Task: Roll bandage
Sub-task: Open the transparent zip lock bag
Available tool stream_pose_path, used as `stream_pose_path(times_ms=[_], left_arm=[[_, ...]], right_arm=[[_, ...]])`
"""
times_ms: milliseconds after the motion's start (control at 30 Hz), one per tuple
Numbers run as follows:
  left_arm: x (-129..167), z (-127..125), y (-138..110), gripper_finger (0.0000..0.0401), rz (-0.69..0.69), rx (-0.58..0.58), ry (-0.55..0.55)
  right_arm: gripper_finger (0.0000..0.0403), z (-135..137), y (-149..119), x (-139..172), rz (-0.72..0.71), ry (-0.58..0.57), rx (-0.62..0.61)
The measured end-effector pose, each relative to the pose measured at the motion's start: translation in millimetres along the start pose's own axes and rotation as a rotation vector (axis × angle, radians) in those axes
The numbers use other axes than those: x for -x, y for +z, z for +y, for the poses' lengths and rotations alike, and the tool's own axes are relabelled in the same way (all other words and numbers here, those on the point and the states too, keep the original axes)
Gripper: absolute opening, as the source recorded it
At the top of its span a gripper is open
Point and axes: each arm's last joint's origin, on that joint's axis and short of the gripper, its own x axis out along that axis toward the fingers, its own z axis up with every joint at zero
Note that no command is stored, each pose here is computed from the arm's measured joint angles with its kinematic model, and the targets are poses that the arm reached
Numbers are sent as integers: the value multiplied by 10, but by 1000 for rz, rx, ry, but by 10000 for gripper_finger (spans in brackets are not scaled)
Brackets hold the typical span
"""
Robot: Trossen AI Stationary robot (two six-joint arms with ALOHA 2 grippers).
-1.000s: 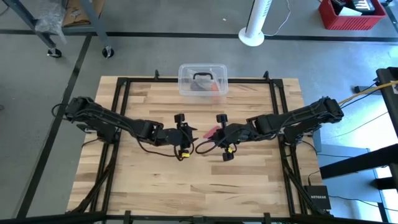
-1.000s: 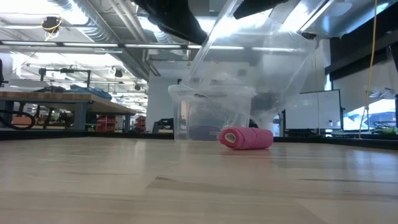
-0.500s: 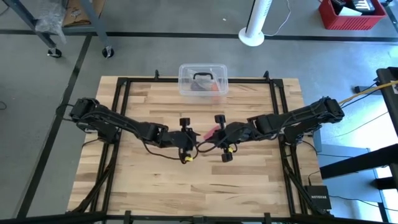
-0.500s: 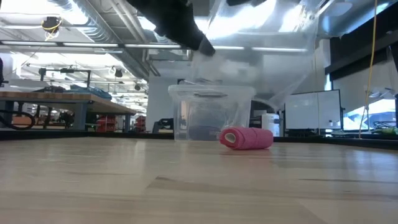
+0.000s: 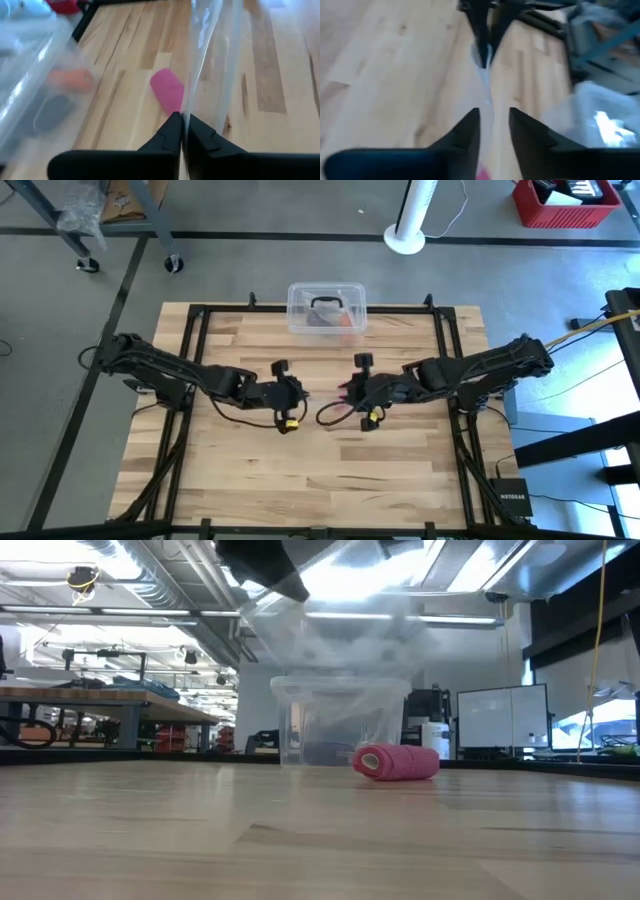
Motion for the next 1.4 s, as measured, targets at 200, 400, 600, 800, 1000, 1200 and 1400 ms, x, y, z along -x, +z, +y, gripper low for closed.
stream_pose_path(times_ms=[200,400,600,800,1000,1200,1400], left_arm=[[7,70,-39,3,47,125,24],[-18,116,-45,4,58,181,42],[-8,86,-43,5,52,172,32],[-13,97,-43,5,55,152,33],[-11,91,-40,5,51,154,28],[-5,77,-43,5,52,142,24],[-2,104,-74,5,69,134,96]], right_arm=[[176,61,223,204,-121,36,121],[189,355,244,-207,-196,99,397],[190,413,205,-738,-41,-188,580],[181,430,106,-1012,56,-218,656],[135,417,89,-1075,70,-234,636],[79,391,63,-1087,92,-239,597],[9,386,-38,-1201,128,-167,484]])
